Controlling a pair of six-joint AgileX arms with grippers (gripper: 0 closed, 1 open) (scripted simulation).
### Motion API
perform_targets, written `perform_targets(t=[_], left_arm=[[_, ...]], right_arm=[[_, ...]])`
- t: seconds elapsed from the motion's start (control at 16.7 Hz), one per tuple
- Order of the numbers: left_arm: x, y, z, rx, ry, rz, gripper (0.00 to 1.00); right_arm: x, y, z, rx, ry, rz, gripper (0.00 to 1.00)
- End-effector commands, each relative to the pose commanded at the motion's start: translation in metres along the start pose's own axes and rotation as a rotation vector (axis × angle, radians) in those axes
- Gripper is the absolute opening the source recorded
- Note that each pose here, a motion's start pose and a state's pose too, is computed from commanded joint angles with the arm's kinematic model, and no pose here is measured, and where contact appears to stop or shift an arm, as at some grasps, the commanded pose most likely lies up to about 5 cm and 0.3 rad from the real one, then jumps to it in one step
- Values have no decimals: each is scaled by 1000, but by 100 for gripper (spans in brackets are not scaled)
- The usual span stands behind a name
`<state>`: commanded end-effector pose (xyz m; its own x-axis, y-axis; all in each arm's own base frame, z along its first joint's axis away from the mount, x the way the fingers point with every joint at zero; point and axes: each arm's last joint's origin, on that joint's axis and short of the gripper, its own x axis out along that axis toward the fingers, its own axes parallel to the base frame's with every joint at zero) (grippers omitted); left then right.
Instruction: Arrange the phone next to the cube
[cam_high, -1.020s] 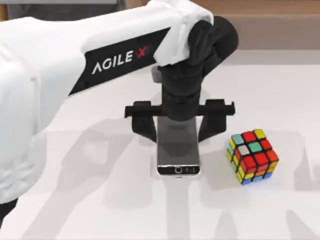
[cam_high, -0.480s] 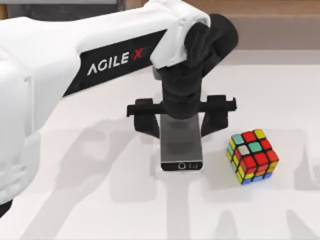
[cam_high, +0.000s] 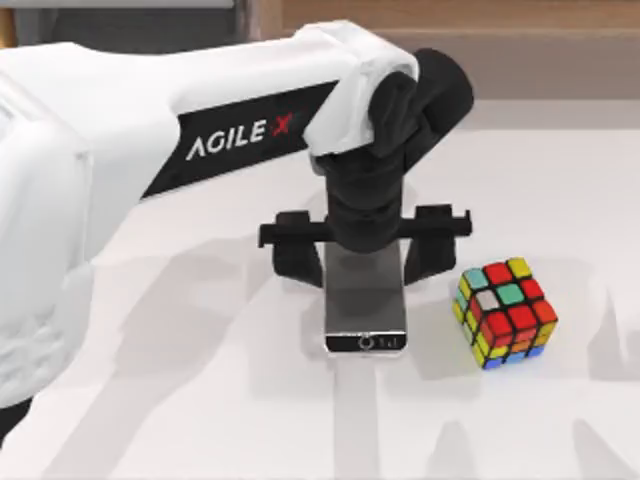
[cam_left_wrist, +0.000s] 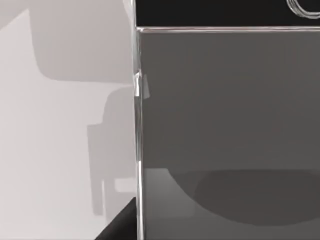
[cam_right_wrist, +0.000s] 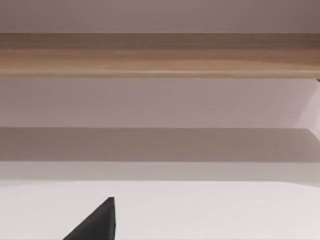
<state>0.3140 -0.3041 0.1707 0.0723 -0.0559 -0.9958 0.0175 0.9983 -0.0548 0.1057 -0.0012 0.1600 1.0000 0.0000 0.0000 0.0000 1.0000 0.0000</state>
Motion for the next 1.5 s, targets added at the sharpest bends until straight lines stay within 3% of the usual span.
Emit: perform_targets(t=[0.3, 0.6, 1.38, 1.5], left_arm=[[31, 2, -5, 5, 56, 50, 0], [34, 3, -6, 5, 62, 55, 0], [34, 3, -6, 5, 62, 55, 98], [34, 3, -6, 5, 62, 55, 100]], right_arm=[[0, 0, 0, 0, 0, 0, 100], [0, 0, 0, 0, 0, 0, 100], [0, 0, 0, 0, 0, 0, 100], [0, 0, 0, 0, 0, 0, 100]])
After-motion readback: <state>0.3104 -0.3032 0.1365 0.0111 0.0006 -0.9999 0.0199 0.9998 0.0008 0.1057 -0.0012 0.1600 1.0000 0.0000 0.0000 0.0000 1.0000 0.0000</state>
